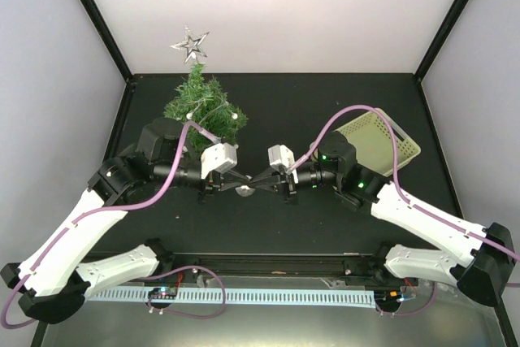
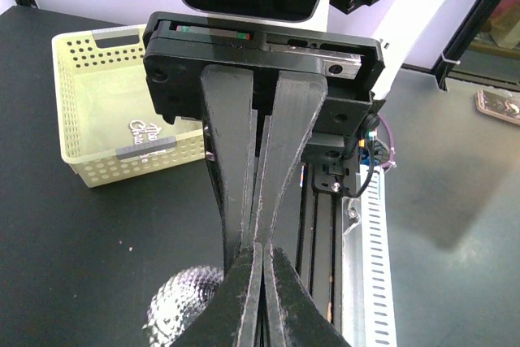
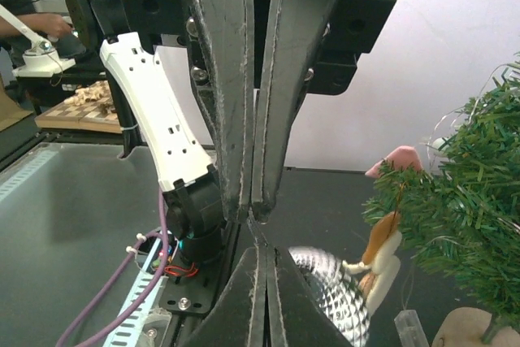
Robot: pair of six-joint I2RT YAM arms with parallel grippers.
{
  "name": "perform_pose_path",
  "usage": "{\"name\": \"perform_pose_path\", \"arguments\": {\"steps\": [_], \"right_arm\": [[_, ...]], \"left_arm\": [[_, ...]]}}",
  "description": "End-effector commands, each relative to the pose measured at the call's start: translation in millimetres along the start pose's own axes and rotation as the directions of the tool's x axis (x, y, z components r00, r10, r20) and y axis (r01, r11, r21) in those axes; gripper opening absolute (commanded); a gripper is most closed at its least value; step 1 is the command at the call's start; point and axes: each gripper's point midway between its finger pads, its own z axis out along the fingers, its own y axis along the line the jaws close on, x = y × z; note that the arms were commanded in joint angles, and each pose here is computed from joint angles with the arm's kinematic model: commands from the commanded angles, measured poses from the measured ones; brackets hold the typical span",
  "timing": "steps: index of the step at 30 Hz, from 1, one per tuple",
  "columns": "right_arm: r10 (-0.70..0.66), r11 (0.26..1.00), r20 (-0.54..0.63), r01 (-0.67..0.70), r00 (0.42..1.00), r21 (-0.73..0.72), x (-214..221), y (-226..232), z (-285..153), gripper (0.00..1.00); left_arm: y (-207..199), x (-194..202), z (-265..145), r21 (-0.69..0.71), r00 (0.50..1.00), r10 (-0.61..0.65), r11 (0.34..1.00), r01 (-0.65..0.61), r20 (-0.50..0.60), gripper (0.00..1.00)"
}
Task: Decorate the small christmas tree
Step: Hang the decoration item on the Christmas tree.
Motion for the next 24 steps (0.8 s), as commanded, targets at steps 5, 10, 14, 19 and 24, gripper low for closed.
{"name": "perform_pose_path", "arguments": {"steps": [5, 10, 14, 19, 24], "right_arm": [[-0.044, 0.999, 0.03, 0.044, 0.999, -0.006, -15.2, 2.2, 0.4, 0.1], [-0.054, 0.998, 0.027, 0.054, 0.998, -0.01, -15.0, 5.0, -2.3, 0.19], [-0.053, 0.999, 0.03, 0.053, 0.998, -0.007, -16.3, 4.9, -2.6, 0.15], [-0.048, 0.999, 0.038, 0.048, 0.998, -0.014, -17.9, 5.9, -2.1, 0.11], [-0.055, 0.998, 0.019, 0.055, 0.998, 0.026, -12.8, 2.3, -5.0, 0.01]], "left_arm": [[-3.5, -1.8, 2.0, 0.026, 1.0, 0.026, 0.999, -0.026, 0.006, 0.02], [-2.3, 0.8, 3.5, 0.025, 1.0, 0.022, 0.999, -0.022, -0.006, 0.01], [-2.0, 0.8, 4.1, 0.028, 1.0, 0.02, 0.999, -0.02, -0.009, 0.02], [-3.3, 2.3, 4.1, 0.033, 1.0, 0.021, 0.999, -0.02, -0.012, 0.02], [-2.5, 5.7, 4.1, 0.028, 0.999, 0.019, 0.999, -0.018, -0.027, 0.02]]}}
